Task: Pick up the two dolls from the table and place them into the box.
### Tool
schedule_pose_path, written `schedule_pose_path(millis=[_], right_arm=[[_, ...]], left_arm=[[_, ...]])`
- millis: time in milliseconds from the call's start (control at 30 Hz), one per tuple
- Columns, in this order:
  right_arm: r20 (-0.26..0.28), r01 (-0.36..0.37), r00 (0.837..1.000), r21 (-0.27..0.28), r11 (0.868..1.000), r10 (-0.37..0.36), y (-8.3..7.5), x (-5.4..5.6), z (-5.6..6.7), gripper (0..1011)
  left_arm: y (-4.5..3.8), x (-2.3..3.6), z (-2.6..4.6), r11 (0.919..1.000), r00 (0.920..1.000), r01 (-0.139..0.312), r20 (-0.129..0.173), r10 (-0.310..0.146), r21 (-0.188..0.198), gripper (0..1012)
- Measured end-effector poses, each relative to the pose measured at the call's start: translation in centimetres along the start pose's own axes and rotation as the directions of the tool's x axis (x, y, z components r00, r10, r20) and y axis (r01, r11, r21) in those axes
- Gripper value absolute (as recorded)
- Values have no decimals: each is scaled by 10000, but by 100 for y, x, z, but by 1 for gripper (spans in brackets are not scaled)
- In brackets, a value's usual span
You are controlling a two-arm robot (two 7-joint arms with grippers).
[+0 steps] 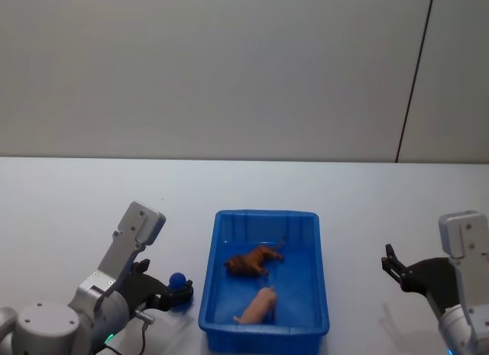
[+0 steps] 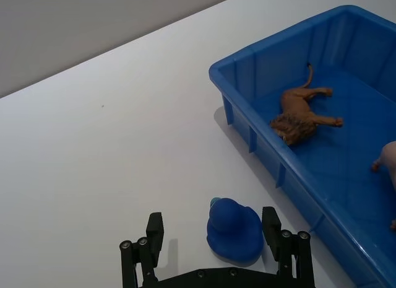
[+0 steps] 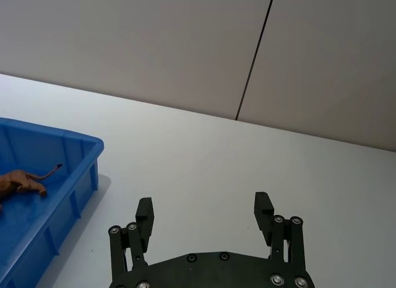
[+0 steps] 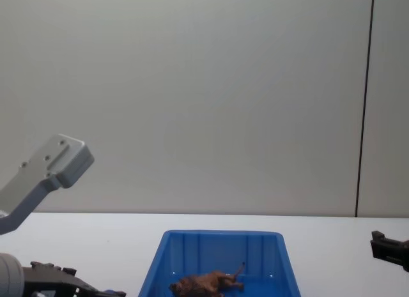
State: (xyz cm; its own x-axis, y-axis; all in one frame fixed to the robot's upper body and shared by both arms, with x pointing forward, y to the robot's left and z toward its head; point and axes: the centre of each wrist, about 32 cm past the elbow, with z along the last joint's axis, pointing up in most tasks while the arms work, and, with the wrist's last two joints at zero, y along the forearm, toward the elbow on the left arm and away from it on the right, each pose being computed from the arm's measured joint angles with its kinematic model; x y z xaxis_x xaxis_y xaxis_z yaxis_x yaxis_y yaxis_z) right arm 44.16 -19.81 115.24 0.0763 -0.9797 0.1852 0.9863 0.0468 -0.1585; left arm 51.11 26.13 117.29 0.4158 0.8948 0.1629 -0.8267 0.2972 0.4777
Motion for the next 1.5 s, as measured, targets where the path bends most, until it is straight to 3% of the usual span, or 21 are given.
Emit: schedule_pose_path(millis=[567, 733, 1333, 1500], right_arm=[[0, -1, 10000, 1, 10000, 1, 0, 0, 0, 1001], [0, 0, 10000, 1, 10000, 0, 0, 0, 0, 1001], [0, 0, 10000, 1, 10000, 0, 0, 0, 0, 1001], [0, 0, 10000, 1, 10000, 0, 0, 0, 0, 1001]], left_arm=[[-134, 21, 27, 9996, 9992, 266, 290, -270, 131, 988], [-164, 26, 29, 9992, 9987, 366, 337, -372, 174, 881], [-238, 35, -21, 9969, 9970, 705, 292, -716, 352, 310], [-238, 33, -28, 9968, 9968, 728, 292, -738, 334, 263]])
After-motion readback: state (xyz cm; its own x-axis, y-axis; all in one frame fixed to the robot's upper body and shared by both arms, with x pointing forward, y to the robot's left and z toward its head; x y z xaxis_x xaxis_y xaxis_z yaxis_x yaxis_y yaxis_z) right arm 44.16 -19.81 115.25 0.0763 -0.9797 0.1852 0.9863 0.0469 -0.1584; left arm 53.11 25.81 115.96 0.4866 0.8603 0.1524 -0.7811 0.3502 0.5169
